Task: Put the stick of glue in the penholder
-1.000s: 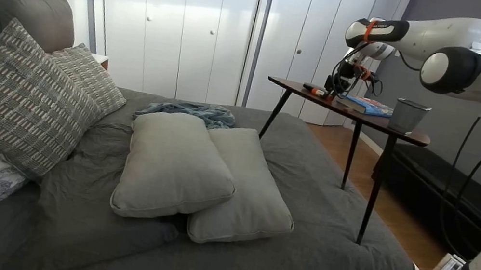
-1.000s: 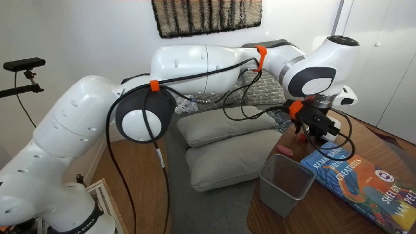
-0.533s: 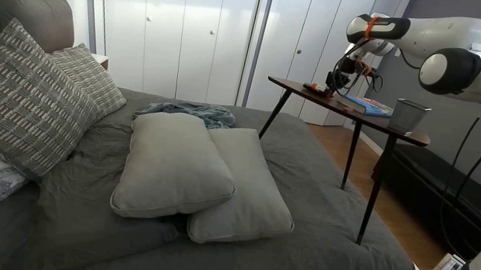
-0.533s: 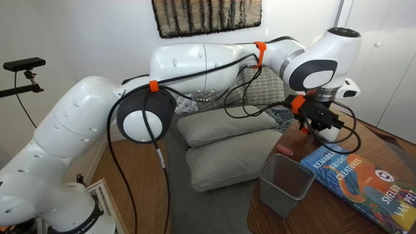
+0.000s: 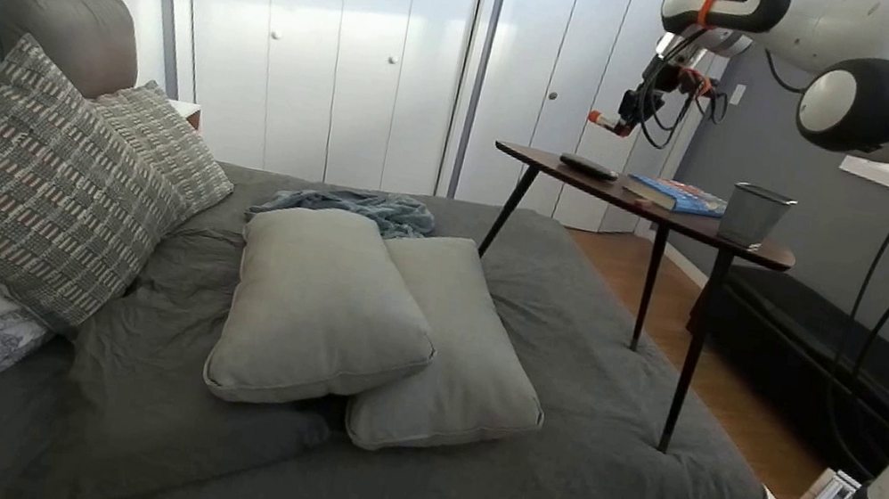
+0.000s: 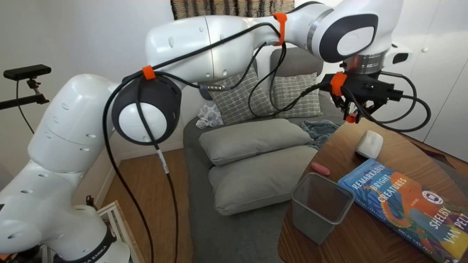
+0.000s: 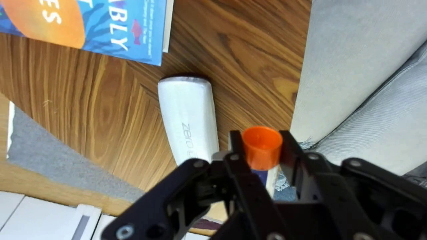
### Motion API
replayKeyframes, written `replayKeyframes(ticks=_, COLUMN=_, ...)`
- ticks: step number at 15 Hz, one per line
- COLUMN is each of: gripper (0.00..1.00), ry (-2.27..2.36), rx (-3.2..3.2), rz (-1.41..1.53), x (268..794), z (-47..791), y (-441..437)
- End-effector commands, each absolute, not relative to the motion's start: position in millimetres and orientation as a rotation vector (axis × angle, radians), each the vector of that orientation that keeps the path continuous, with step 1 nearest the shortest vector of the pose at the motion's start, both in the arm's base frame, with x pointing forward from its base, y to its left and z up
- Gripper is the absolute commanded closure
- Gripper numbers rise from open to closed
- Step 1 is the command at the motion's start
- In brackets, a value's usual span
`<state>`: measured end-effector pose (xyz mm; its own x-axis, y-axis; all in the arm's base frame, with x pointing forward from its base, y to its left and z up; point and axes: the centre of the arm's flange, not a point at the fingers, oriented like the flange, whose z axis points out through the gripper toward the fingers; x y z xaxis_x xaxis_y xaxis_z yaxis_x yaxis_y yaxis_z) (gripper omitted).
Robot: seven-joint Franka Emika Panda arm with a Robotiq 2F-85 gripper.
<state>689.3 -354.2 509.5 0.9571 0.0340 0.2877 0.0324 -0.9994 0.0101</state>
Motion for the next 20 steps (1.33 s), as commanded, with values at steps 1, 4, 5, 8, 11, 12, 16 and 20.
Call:
replayKeyframes(ticks=1, gripper=0.92, ry=0.119, rx=3.035, rz=0.379, x=647, z=534, y=-309)
replayKeyframes(ticks=4, gripper=0.92, ry=0.184, rx=2.987, rz=0.337, x=627, z=539, y=-289)
replayKeyframes(ticks=5, gripper=0.92, ry=0.210, rx=2.985, rz=0.323, x=621, z=537, y=-283)
replayKeyframes(ticks=8, gripper=0.92, ry=0.236, rx=2.960, rz=0.271, x=603, z=532, y=-271)
replayKeyframes(ticks=11, gripper=0.92, ry=0.214, rx=2.901, rz=0.213, x=587, z=532, y=-267)
replayKeyframes(ticks=12, gripper=0.92, ry=0.199, rx=2.892, rz=0.189, x=582, z=530, y=-264)
replayKeyframes(ticks=16, gripper=0.92, ry=0.134, rx=2.860, rz=0.104, x=558, z=523, y=-249)
replayKeyframes(ticks=20, gripper=0.92, ry=-0.068, rx=2.761, rz=-0.012, x=523, z=522, y=-233)
